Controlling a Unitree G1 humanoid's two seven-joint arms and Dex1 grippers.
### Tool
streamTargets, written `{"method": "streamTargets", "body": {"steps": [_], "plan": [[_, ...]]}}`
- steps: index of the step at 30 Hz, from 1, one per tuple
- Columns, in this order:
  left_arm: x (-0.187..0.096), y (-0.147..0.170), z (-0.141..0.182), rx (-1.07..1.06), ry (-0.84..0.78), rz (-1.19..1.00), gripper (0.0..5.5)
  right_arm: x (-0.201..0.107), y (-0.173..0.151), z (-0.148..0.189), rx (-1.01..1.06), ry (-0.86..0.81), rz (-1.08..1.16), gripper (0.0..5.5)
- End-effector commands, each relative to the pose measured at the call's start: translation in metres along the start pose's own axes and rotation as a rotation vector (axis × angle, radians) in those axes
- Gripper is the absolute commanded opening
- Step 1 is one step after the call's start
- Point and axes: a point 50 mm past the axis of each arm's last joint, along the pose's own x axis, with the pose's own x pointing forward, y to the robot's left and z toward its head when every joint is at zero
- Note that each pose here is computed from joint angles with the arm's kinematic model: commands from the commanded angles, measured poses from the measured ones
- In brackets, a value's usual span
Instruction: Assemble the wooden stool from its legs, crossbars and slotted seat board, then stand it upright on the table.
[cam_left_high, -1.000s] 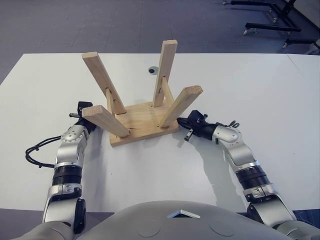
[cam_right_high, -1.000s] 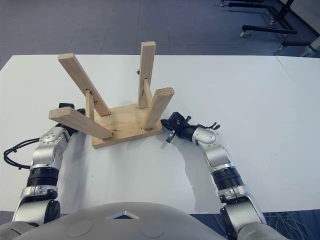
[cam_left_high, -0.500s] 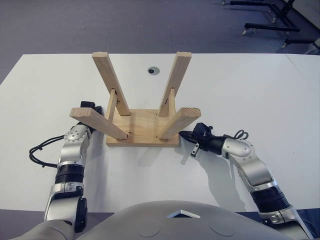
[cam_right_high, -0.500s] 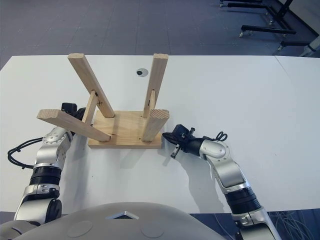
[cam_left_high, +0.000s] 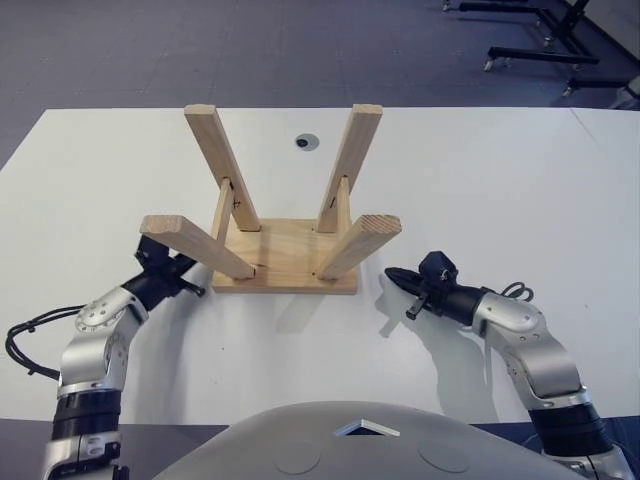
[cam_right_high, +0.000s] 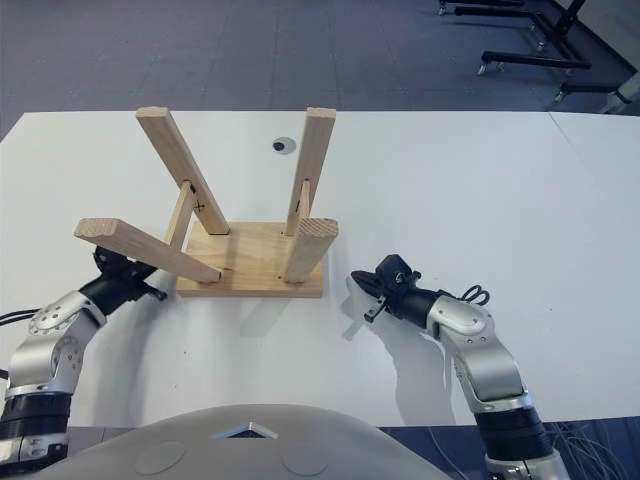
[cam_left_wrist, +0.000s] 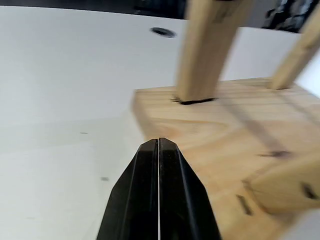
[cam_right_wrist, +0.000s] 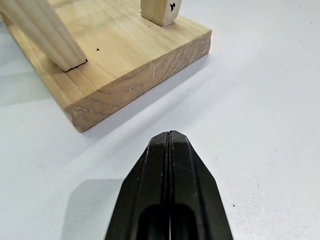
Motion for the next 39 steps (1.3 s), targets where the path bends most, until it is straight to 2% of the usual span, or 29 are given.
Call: {"method": "streamTargets", "body": {"steps": [1, 6, 10, 14, 20, 25, 31, 36, 39], "plan": [[-0.018, -0.009, -0.016, 0.000, 0.106, -0.082, 0.03, -0.001, 0.002, 0.001, 0.041, 0.057, -0.034, 0.00], [-0.025, 0.010, -0.014, 0.116, 0.171, -0.003, 0.03, 0.001, 0.004, 0.008, 0.054, 0.033, -0.024, 0.00], [-0.024, 0.021, -0.008, 0.216, 0.199, 0.064, 0.03, 0.003, -0.004, 0.010, 0.037, 0.001, -0.099, 0.00], [-0.024, 0.010, -0.017, 0.241, 0.256, -0.010, 0.03, 0.005, -0.007, 0.009, -0.041, -0.022, -0.110, 0.00], [-0.035, -0.019, -0.030, 0.242, 0.362, -0.214, 0.03, 0.006, 0.002, 0.010, -0.031, -0.014, 0.000, 0.00], [-0.031, -0.004, -0.029, 0.302, 0.386, -0.096, 0.03, 0.013, 0.007, 0.005, -0.044, 0.013, 0.057, 0.00], [-0.030, 0.004, -0.026, 0.319, 0.395, -0.066, 0.03, 0.022, 0.009, 0.000, -0.045, 0.015, 0.064, 0.00], [-0.036, 0.000, -0.031, 0.292, 0.429, -0.116, 0.03, 0.021, 0.008, -0.003, -0.041, 0.013, 0.058, 0.00], [-0.048, -0.009, -0.032, 0.267, 0.488, -0.237, 0.03, 0.020, 0.008, -0.003, -0.036, 0.013, 0.056, 0.00]]}}
